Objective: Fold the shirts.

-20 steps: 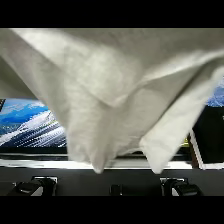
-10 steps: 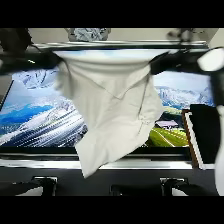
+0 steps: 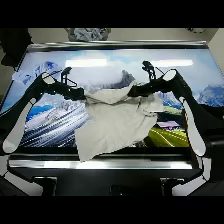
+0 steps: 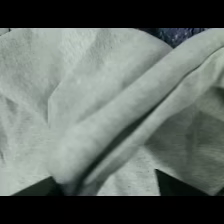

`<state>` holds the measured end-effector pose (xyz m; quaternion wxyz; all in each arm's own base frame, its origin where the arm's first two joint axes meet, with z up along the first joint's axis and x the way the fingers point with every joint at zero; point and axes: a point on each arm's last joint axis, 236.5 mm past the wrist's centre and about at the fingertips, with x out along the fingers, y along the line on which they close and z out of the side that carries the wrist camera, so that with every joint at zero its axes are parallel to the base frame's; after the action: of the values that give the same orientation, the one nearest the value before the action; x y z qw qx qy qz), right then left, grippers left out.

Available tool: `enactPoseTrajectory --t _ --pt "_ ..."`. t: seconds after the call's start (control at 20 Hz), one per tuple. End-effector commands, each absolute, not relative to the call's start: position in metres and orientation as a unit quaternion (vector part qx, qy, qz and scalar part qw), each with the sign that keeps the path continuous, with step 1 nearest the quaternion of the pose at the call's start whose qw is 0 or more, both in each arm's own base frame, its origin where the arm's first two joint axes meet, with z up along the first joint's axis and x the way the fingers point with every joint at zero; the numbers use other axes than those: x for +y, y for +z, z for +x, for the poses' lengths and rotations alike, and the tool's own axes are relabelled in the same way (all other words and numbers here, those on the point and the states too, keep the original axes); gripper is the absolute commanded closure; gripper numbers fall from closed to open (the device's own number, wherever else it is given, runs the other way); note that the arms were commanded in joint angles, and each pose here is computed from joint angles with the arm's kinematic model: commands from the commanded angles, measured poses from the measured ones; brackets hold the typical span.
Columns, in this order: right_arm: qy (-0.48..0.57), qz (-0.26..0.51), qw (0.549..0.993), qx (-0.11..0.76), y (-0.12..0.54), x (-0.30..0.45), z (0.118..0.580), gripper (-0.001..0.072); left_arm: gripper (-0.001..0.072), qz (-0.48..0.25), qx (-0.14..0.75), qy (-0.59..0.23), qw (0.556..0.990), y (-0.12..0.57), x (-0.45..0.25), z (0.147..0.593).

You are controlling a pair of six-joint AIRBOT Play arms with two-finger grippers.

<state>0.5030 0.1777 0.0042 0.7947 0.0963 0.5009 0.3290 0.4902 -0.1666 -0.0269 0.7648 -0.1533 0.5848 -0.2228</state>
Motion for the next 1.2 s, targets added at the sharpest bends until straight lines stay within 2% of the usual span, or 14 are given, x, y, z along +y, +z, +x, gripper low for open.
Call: enactPoseTrajectory --t 0.0,0.1,0.2,0.35,0.4,0.5,0.6,0.75,0.85,0.95,1.15 --pt "0.381 0.052 0.772 0.506 0.02 0.167 0.476 0.0026 0.0677 -0.138 0.607 -0.254 0.74 -0.028 -0.158 0.479" --pt "0.369 -0.004 0.773 0.516 0.04 0.125 0.459 0.0027 0.0677 -0.132 0.617 -0.265 0.729 -0.018 -0.141 0.473" --pt "0.337 -0.008 0.769 0.543 0.057 0.081 0.439 0.0034 0.0677 -0.141 0.629 -0.259 0.719 -0.017 -0.123 0.468" --pt "0.356 0.017 0.703 0.615 0.061 0.065 0.377 0.0051 0.0677 -0.155 0.632 -0.246 0.718 -0.02 -0.103 0.469" --pt "0.361 0.013 0.683 0.634 0.053 0.07 0.355 0.0051 0.0677 -0.158 0.632 -0.243 0.719 -0.02 -0.099 0.47" --pt "0.353 0.016 0.675 0.648 0.024 0.094 0.319 0.0047 0.0677 -0.156 0.631 -0.244 0.719 -0.022 -0.096 0.47" --pt "0.333 0.05 0.671 0.66 -0.015 0.13 0.276 0.0008 0.0677 -0.146 0.63 -0.252 0.72 -0.024 -0.096 0.47" --pt "0.324 0.144 0.643 0.679 -0.059 0.183 0.215 0.0008 0.0677 -0.146 0.632 -0.252 0.718 -0.028 -0.096 0.47" --pt "0.329 0.207 0.625 0.677 -0.069 0.216 0.194 0.0008 0.0677 -0.147 0.633 -0.252 0.717 -0.029 -0.096 0.47" --pt "0.317 0.204 0.622 0.686 -0.083 0.227 0.179 0.0008 0.0677 -0.145 0.633 -0.254 0.717 -0.029 -0.098 0.47" --pt "0.271 0.233 0.655 0.666 -0.089 0.259 0.19 0.0009 0.0677 -0.145 0.631 -0.253 0.719 -0.029 -0.099 0.471"
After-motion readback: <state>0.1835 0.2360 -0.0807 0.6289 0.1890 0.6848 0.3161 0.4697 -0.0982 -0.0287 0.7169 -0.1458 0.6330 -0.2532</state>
